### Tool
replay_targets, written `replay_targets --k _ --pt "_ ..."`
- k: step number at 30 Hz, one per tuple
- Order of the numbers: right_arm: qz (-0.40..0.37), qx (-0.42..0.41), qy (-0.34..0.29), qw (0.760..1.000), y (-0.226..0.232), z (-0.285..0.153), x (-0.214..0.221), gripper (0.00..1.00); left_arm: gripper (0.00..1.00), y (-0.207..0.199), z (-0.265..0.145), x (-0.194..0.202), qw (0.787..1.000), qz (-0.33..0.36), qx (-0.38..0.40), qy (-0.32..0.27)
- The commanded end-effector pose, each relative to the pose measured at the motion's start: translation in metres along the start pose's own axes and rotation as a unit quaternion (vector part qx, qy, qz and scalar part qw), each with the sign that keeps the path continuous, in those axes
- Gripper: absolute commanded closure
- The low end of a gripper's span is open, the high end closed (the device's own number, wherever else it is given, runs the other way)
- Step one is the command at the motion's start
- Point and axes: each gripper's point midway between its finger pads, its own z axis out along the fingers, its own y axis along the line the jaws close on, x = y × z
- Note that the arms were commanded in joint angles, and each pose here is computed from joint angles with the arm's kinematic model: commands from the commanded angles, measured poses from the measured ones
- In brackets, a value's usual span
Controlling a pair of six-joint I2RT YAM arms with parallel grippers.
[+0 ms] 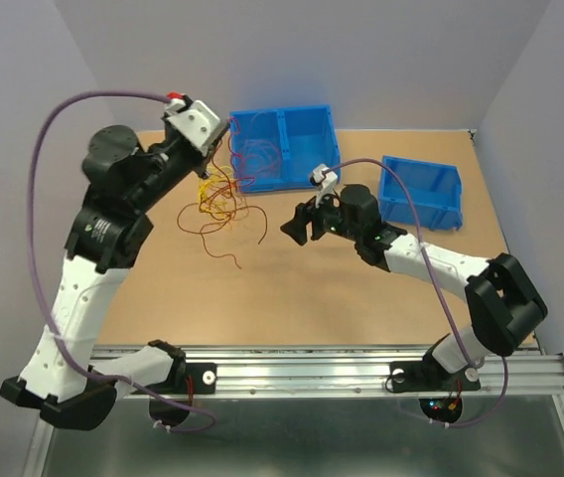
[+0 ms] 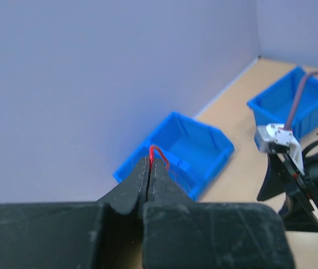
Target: Untangle the cables
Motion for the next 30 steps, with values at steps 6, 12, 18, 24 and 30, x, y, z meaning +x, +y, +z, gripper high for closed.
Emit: replay_targets --k 6,12,18,24,30 --pt "-0.048 -0.062 -0.131 0.988 0.039 -0.043 -0.049 0.12 1.0 -0.022 -0.017 -0.077 0.991 -0.021 0.083 -0.1" --pt "-0.075 -0.084 -0.179 0.977 0.055 -0.072 -0.063 0.11 1.0 -0.054 0.014 -0.036 0.987 -0.023 0.143 -0.066" --pt "-0.097 -0.119 -0.218 0.964 0.072 -0.09 -0.067 0.02 1.0 -0.092 0.027 -0.021 0.98 -0.029 0.189 -0.049" --pt "-0.094 -0.116 -0.242 0.959 0.074 -0.092 -0.072 0.0 1.0 -0.133 0.046 0.007 0.974 -0.028 0.224 -0.012" --pt "-0.089 -0.101 -0.243 0.961 0.067 -0.086 -0.071 0.01 1.0 -0.136 0.052 0.001 0.976 -0.051 0.212 -0.014"
